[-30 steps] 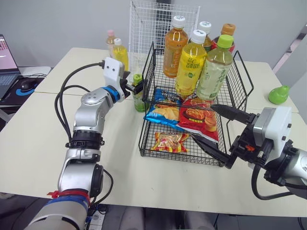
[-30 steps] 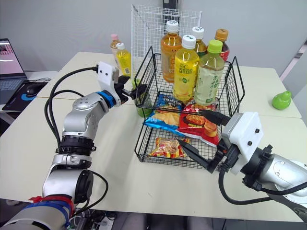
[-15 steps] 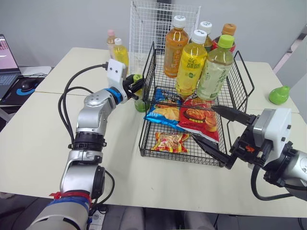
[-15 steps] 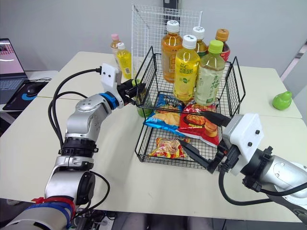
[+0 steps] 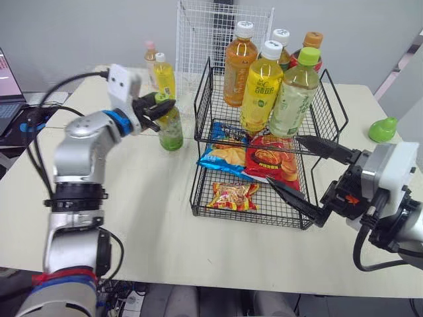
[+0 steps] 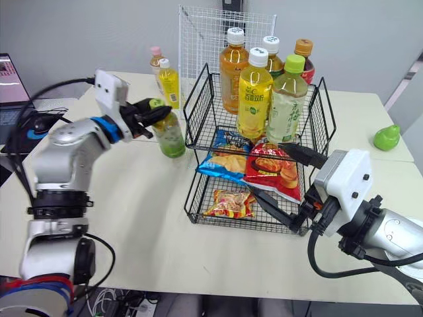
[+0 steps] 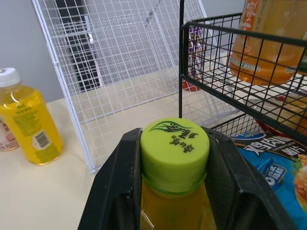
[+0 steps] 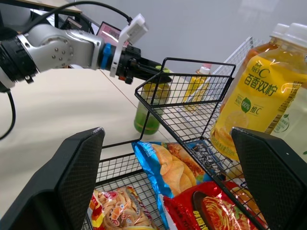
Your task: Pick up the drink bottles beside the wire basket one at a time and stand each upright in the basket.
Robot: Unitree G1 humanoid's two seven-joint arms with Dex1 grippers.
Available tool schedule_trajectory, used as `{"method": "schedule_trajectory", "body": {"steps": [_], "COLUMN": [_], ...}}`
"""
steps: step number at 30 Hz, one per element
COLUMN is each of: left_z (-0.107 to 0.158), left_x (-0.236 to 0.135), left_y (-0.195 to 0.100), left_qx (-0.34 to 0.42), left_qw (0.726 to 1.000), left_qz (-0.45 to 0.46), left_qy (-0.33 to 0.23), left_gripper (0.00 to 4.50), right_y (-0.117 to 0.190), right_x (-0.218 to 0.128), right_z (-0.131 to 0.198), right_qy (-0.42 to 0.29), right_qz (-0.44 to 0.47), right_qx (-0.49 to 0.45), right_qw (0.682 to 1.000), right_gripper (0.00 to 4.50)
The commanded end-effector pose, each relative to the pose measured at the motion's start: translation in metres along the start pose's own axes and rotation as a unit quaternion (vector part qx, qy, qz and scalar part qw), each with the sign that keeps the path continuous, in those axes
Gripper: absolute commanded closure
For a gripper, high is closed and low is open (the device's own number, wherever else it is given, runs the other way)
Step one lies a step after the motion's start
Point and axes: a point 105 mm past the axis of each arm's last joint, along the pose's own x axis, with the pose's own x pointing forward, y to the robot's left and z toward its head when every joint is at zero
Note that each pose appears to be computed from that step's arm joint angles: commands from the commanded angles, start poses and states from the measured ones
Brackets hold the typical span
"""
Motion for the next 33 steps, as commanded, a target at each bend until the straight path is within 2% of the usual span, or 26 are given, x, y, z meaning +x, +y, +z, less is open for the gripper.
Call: {"method": "schedule_trajectory", "body": {"steps": [1, 4, 7, 10, 15, 22, 33], "left_z": [0.080, 0.121, 0.154, 0.181, 0.210, 0.216, 0.171], "left_x": [-0.019, -0.032, -0.037, -0.032, -0.021, 0.001, 0.043], "left_y": [0.017, 0.028, 0.026, 0.007, -0.024, -0.060, -0.082], "left_qx": [0.027, 0.020, 0.017, 0.017, -0.008, 0.008, 0.062], "left_qw": [0.996, 0.993, 0.988, 0.980, 0.960, 0.934, 0.926], "left_qz": [-0.014, -0.037, -0.073, -0.145, -0.247, -0.339, -0.366], "left_qy": [-0.087, -0.113, -0.134, -0.137, -0.130, -0.110, -0.073], "left_gripper": [3.14, 3.14, 3.14, 3.14, 3.14, 3.14, 3.14], "right_y": [-0.008, -0.013, -0.022, -0.029, -0.029, -0.030, -0.040], "right_x": [-0.002, -0.004, -0.007, -0.013, -0.015, -0.016, -0.014], "right_z": [0.014, 0.018, 0.022, 0.026, 0.027, 0.025, 0.025], "right_qy": [-0.024, -0.028, -0.030, -0.027, -0.020, -0.009, 0.001], "right_qz": [-0.002, 0.000, -0.012, -0.017, -0.008, -0.020, -0.034], "right_qx": [-0.013, -0.008, -0.017, -0.025, -0.017, -0.023, -0.029], "right_qw": [1.000, 1.000, 0.999, 0.999, 1.000, 0.999, 0.999], "right_gripper": [0.00, 0.00, 0.00, 0.00, 0.00, 0.00, 0.00]}}
